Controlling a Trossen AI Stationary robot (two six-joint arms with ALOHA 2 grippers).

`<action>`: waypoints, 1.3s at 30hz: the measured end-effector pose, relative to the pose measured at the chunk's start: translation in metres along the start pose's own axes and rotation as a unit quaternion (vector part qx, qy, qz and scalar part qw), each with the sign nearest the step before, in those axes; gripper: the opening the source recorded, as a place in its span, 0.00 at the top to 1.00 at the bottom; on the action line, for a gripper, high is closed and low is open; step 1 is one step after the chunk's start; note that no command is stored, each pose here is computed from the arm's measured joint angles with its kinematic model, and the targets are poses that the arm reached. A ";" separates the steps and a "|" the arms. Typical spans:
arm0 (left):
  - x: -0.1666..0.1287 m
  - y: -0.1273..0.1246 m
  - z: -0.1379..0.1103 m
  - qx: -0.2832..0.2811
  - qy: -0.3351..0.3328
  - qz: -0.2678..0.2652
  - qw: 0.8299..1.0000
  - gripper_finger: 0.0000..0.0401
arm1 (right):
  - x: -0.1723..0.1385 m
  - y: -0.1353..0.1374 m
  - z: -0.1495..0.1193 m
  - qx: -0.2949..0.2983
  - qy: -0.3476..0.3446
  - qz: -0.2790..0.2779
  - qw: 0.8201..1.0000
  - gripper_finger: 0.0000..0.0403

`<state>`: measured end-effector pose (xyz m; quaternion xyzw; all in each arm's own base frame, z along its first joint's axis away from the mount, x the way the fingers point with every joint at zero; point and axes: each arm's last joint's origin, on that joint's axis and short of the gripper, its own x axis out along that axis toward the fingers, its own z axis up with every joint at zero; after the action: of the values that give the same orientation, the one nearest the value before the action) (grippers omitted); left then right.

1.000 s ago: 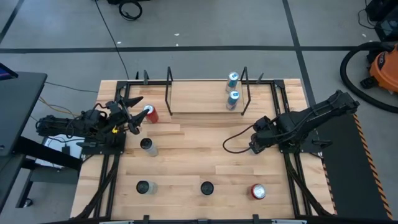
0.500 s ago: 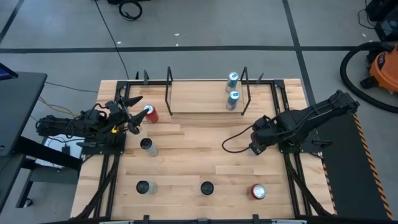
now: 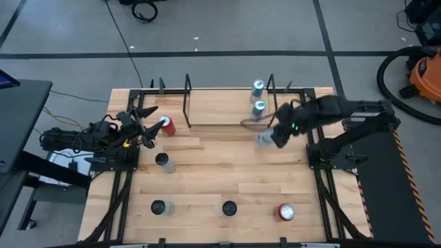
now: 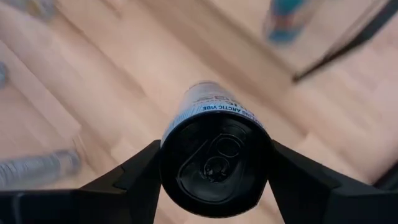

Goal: Place canned beverage on shelf
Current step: Put the top right black soda can on the shelf aligned with the other light blue soda

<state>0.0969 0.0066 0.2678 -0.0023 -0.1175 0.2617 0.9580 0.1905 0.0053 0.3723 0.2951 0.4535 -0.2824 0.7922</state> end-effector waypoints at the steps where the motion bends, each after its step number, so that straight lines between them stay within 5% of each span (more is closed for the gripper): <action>1: 0.000 0.000 0.000 0.001 0.000 0.000 1.000 0.21 | -0.004 -0.002 0.006 -0.005 -0.015 0.005 1.000 0.37; 10: 0.000 0.000 0.000 0.008 0.000 0.000 1.000 0.21 | -0.029 -0.014 0.062 -0.063 -0.139 0.023 0.988 0.37; 21: 0.000 0.000 0.000 0.011 0.000 0.000 1.000 0.21 | -0.024 -0.016 0.152 -0.164 -0.176 -0.007 0.971 0.37; 39: 0.000 0.000 0.000 0.014 0.001 0.000 1.000 0.21 | 0.054 -0.070 0.234 -0.204 -0.014 -0.033 0.978 0.37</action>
<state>0.0969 0.0066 0.2677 0.0106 -0.1134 0.2632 0.9580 0.2931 -0.2203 0.4067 0.1082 0.4996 -0.2137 0.8325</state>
